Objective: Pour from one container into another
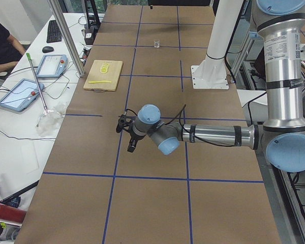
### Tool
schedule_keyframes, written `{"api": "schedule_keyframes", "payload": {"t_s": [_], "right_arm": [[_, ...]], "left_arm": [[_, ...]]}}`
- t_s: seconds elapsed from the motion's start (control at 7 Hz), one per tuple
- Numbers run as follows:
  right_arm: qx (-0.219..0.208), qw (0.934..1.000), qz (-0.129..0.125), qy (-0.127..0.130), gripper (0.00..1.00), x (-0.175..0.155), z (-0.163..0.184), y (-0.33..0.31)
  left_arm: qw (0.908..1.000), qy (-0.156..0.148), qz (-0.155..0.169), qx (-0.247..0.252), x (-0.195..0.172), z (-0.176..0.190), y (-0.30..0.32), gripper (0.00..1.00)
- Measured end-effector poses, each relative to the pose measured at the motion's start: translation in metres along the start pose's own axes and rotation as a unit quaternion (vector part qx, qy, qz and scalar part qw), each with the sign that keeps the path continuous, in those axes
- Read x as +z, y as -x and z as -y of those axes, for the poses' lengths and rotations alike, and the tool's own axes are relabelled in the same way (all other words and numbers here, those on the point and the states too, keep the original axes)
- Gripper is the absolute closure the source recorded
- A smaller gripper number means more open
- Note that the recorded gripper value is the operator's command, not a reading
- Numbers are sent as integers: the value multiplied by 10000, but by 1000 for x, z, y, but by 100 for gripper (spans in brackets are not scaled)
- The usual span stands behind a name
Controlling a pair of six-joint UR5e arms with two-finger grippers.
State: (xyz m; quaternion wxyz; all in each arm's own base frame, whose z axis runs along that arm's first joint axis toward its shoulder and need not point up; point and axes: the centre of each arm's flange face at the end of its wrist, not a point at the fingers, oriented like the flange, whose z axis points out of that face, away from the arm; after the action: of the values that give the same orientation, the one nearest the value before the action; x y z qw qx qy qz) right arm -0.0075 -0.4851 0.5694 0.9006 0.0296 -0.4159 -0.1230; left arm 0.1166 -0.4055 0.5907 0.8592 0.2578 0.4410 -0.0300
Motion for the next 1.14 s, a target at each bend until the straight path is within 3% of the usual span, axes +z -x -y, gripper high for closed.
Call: {"api": "schedule_keyframes", "payload": {"t_s": [0.71,1.14], "right_arm": [[-23,10000,-18,-26,0,-2,0,3],[-19,10000,-25,-17,0,-2,-1,2]], "left_arm": [[9911,-1214,-32,-554,45,-117,-140,1],[9765,-2116,185,-367,47,-143,-179,1]]}}
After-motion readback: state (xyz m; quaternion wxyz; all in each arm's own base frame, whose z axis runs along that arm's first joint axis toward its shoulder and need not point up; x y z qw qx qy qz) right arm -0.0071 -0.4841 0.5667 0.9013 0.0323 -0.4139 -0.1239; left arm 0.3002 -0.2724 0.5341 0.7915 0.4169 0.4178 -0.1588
